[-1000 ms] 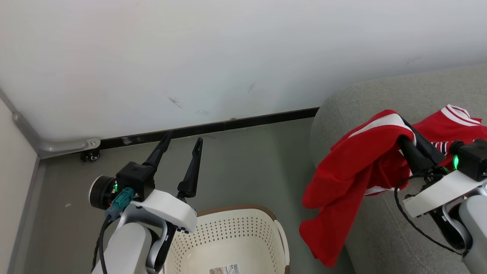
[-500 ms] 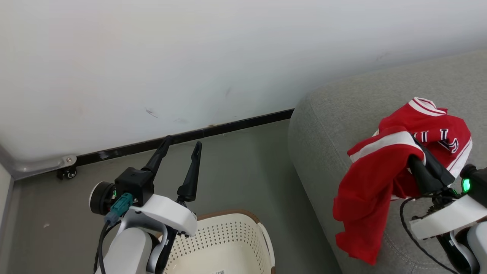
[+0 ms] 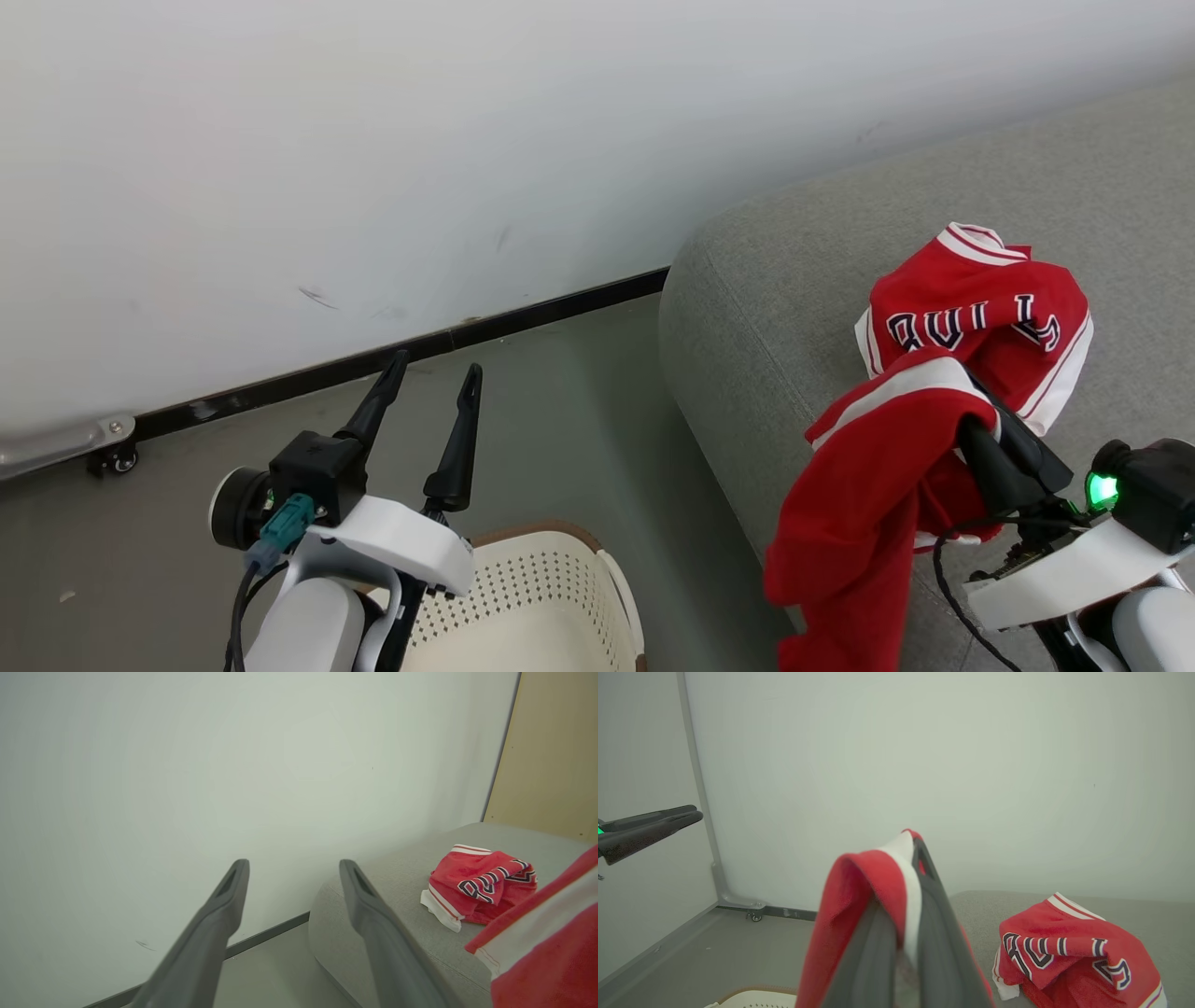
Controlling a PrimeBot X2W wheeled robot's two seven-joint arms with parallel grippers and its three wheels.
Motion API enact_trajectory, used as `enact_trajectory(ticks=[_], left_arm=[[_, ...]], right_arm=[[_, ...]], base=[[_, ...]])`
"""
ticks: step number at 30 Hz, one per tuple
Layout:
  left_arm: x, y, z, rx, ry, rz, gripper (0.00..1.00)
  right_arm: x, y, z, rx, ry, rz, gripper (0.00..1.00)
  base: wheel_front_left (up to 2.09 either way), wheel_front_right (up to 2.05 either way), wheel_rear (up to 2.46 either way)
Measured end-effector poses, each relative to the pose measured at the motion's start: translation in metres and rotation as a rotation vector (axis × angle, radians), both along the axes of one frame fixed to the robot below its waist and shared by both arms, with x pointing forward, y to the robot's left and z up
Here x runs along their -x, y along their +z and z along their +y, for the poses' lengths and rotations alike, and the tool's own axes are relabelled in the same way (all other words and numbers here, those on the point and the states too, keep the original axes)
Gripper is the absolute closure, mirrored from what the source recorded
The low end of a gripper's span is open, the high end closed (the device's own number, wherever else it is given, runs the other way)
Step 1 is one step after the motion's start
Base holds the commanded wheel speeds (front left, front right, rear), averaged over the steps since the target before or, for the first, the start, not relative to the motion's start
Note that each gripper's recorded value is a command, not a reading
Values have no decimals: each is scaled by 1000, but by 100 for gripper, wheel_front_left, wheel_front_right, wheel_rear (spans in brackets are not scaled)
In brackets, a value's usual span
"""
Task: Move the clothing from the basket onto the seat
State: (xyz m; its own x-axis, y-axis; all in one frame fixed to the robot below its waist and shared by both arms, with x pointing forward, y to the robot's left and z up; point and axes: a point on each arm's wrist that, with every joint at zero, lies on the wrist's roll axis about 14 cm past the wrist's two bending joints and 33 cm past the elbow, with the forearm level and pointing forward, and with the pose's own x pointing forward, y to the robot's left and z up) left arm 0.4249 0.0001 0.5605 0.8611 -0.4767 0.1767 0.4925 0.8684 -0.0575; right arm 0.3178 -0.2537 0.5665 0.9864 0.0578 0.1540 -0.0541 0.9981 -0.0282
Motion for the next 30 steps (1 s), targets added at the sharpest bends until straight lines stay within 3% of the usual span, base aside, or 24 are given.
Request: enact_trajectory(ticks=[6, 12, 22, 30], left_arm=[[-2, -1, -2, 6, 2, 4, 0], [-7, -9, 1, 6, 14, 19, 0], [-19, -14, 8, -6, 30, 13, 0], [-25, -19, 11, -12, 30, 11, 0]], right_arm=[[-3, 21, 8, -32, 29, -43, 100], [-28, 87, 8, 67, 64, -170, 100], [-59, 176, -27, 156, -10, -277, 100], [-87, 193, -61, 110, -87, -217, 100]], base=[[0, 0, 0], [0, 0, 0], [0, 0, 0], [0, 0, 0]])
